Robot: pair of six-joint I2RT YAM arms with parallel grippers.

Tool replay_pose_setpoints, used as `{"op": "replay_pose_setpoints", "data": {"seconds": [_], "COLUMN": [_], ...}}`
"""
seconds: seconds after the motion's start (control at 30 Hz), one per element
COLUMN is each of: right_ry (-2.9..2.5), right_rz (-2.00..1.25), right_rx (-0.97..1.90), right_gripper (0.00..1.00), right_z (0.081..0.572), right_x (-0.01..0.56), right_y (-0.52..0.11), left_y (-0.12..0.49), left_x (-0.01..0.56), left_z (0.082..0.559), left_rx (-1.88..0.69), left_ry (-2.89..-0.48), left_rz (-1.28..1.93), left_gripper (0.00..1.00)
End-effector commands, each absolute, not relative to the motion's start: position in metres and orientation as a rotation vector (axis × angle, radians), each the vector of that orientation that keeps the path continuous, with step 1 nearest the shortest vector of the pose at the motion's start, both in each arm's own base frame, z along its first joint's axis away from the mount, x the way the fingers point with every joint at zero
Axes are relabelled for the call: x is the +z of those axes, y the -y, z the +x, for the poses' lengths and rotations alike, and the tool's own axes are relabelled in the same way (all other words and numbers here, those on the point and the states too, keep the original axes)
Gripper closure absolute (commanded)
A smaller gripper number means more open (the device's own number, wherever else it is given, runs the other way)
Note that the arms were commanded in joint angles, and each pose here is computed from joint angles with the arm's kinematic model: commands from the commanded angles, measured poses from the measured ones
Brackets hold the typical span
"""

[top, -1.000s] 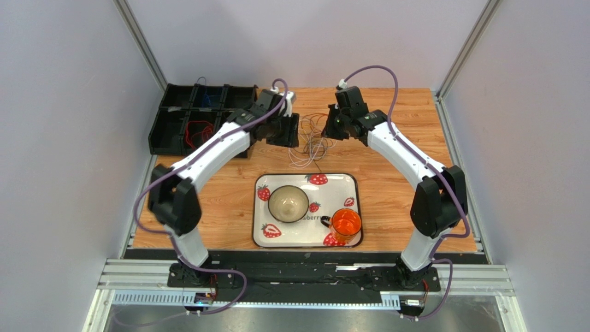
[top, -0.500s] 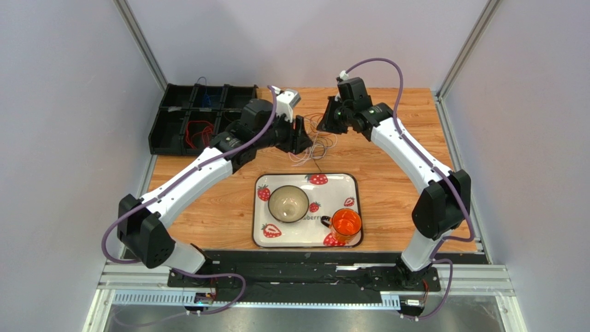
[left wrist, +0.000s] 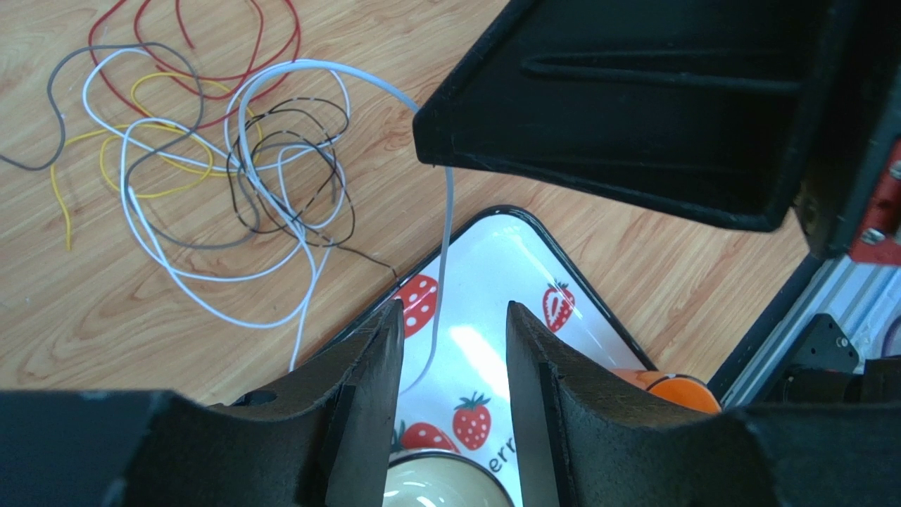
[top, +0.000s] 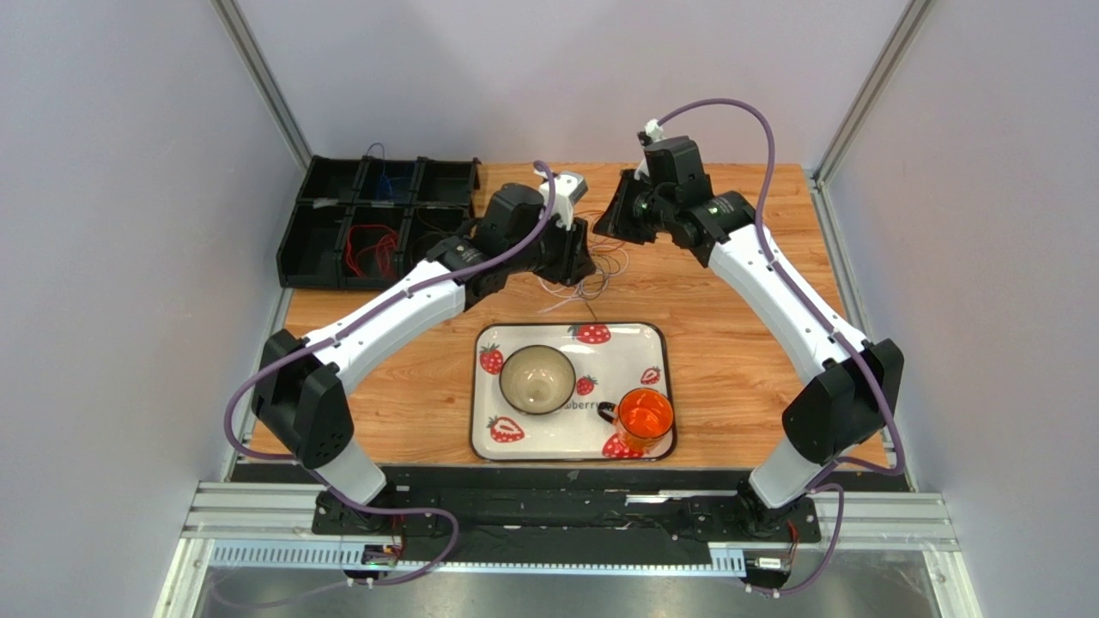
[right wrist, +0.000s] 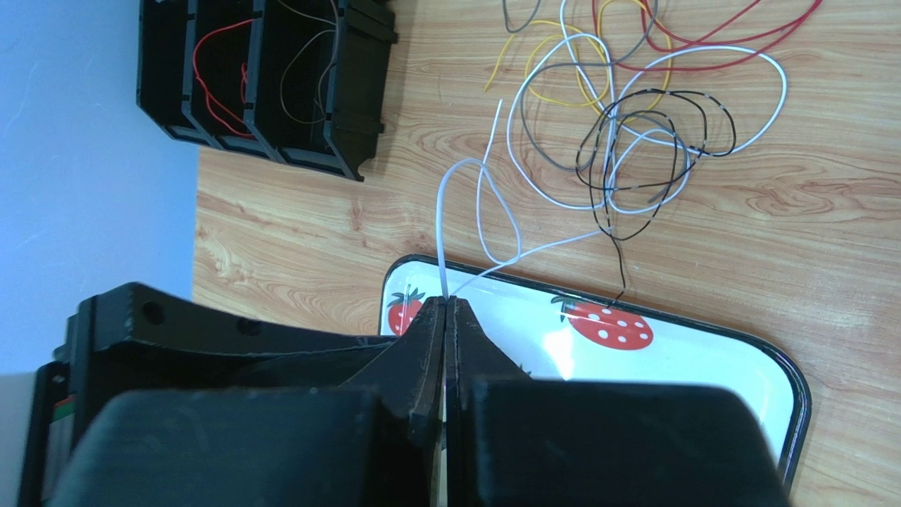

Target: Untangle the cables

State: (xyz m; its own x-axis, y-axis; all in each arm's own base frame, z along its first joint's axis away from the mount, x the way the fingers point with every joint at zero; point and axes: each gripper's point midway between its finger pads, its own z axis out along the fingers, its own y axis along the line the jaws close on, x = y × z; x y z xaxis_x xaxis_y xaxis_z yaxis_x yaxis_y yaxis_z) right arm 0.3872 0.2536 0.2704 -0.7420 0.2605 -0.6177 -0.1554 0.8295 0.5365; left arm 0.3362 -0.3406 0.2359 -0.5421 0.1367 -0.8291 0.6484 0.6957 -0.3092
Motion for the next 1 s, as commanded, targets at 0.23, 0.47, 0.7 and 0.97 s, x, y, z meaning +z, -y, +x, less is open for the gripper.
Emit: {"op": "replay_pose_setpoints", "data": {"seconds": [0.23,0.47,0.7,0.97], "right_ry": [-2.238,-2.220,-2.126,-2.108], "right_rz": [0.054,0.032,0.118,0.297], "right_rx": [0.825,0.839,0.612,0.467], "right_gripper": [1.00,0.78,0.18,0.19], "right_z": [0.371,0.365,0.377,0.370], "right_x": [0.293,0.295,0.316,0.275], "right_y": [-0.256,-0.255,-0.206,-0.161], "left_y": [0.363,0.358,0.314,0.240], "left_x": [0.263,0.270,0.313,0.401], "left_z": [0.350,0.354,0.364,0.378], "left_rx": [-0.767,-0.731,-0.525,-0.465], "left_ry": [-1.972,-1.978,-1.953,-1.858], "left_rz": [0.606,0.587,0.508,0.358], "left_gripper": [0.84,1.00,1.00,1.00]}}
